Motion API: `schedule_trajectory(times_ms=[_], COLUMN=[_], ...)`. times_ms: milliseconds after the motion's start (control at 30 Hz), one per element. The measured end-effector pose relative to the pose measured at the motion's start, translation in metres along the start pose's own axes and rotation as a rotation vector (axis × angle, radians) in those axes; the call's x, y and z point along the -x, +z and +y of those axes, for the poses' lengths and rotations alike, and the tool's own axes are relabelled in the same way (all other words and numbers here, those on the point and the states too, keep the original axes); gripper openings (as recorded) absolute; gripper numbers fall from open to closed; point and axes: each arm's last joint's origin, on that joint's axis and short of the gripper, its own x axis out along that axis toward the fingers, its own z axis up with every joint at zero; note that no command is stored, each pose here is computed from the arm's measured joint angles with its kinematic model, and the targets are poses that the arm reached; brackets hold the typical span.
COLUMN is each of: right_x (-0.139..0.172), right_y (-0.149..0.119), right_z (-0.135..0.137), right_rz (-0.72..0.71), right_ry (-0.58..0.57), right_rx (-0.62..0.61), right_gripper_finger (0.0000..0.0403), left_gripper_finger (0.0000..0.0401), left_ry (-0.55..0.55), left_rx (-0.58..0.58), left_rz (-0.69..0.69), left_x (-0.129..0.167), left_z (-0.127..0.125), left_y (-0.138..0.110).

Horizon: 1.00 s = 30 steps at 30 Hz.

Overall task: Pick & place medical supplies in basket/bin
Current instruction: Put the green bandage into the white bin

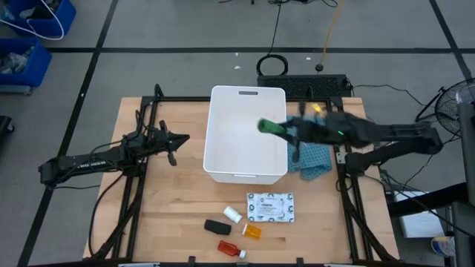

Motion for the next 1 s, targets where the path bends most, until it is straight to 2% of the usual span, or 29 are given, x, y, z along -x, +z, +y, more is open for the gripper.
schedule_trajectory(times_ms=[133,267,400,533,633,800,1000], right_x=[-0.04,-0.08,-0.109,-0.131,-0.145,-0.164,-0.181], right_y=[-0.009,-0.033,-0.052,-0.077,-0.092,-0.121,-0.156], right_z=[-0.028,-0.054,-0.068,-0.066,-0.063,-0.057,-0.05], right_rz=[0.09,0.235,0.323,0.441,0.497,0.571,0.671], right_ry=[0.021,0.046,0.109,0.188,0.181,0.235,0.286], right_rx=[-0.036,-0.096,-0.093,0.04,0.093,0.15,0.132], right_gripper_finger=[0.0063,0.0063,0.006,0.006,0.006,0.0059,0.0059], left_gripper_finger=[0.0033,0.0033,0.0033,0.0033,0.0033,0.0033,0.0033], left_ry=[0.0,-0.001,-0.001,-0.001,0.0,0.0,0.0], left_rx=[0.0,0.0,0.004,0.0,-0.007,-0.027,-0.027], left_rz=[0.0,0.0,0.0,0.001,0.001,0.01,0.009], left_x=[0.0,0.0,0.0,0.0,0.0,0.0,0.0], left_z=[0.0,0.0,0.0,0.0,0.0,0.0,0.0], left_y=[0.0,0.0,0.0,0.0,0.0,-0.001,-0.001])
